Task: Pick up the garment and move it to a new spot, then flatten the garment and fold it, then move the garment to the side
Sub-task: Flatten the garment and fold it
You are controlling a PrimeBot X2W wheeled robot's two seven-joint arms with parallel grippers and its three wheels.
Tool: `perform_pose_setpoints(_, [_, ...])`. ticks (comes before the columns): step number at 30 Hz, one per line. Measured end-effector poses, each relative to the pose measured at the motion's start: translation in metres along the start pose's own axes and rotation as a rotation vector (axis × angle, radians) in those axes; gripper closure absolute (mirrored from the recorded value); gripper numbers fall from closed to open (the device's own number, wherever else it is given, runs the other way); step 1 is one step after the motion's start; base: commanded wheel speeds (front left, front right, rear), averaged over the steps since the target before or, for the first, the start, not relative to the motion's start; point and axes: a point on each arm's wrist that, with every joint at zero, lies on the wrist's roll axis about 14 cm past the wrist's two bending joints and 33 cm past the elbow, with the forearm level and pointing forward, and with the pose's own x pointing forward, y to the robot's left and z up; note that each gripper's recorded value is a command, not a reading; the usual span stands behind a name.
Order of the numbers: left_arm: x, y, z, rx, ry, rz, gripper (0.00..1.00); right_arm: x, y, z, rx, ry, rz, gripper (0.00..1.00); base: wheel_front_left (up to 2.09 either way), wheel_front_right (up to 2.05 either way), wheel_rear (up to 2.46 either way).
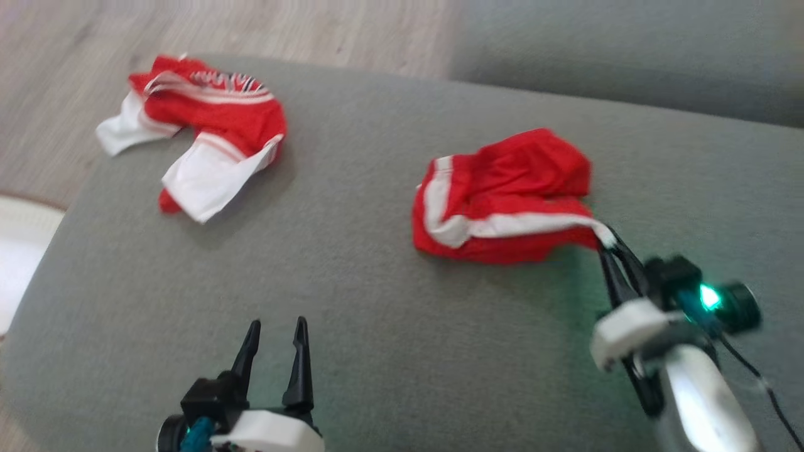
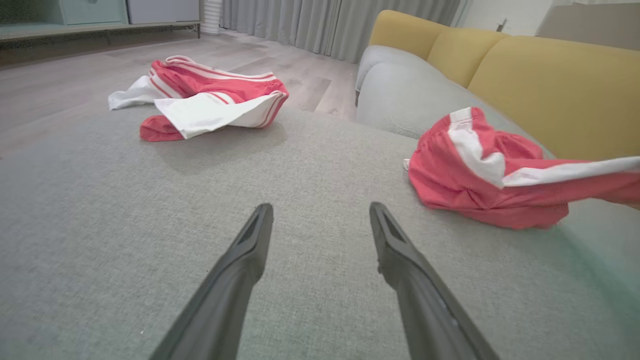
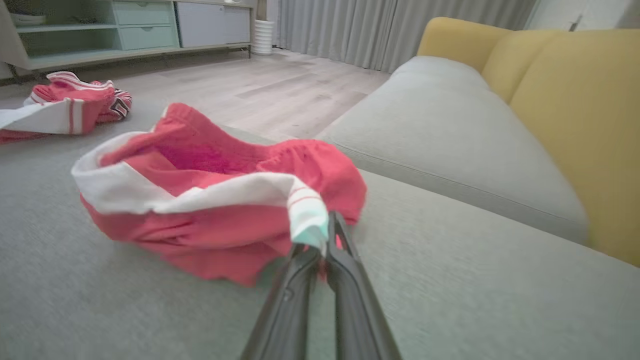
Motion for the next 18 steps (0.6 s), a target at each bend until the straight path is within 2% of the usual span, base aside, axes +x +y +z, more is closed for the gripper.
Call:
perform_pose_setpoints(1, [0.0,0.0,0.0,0.0,0.0,0.0,0.0,0.0,0.0,0.0,0.0,0.0,0.0,1.0,0.0,0.0,0.0])
perform_pose_setpoints(9, [-0.006,-0.014,0.003,0.015,-0.011,-0.059,0.0,-0.064,-0.075,-0.009,-0.041,0.059,-0.263,1.0,0.0,0.0,0.0])
perform_pose_setpoints(15, [-0.003,-0.013,0.0,0.013,0.004,-0.054,0.0,-0.077,-0.093,-0.048,-0.038,0.194,-0.321,0.98,0.0,0.0,0.0])
perform_pose_setpoints(16, [-0.002,-0.012,-0.001,0.013,0.009,-0.052,0.0,-0.079,-0.095,-0.055,-0.037,0.216,-0.327,0.74,0.0,0.0,0.0])
perform_pose_setpoints(17, [-0.002,-0.012,-0.002,0.014,0.014,-0.049,0.0,-0.08,-0.097,-0.061,-0.036,0.234,-0.332,0.4,0.0,0.0,0.0])
perform_pose_setpoints(18, [-0.002,-0.011,-0.003,0.014,0.017,-0.048,0.0,-0.08,-0.098,-0.065,-0.035,0.239,-0.336,0.0,0.0,0.0,0.0])
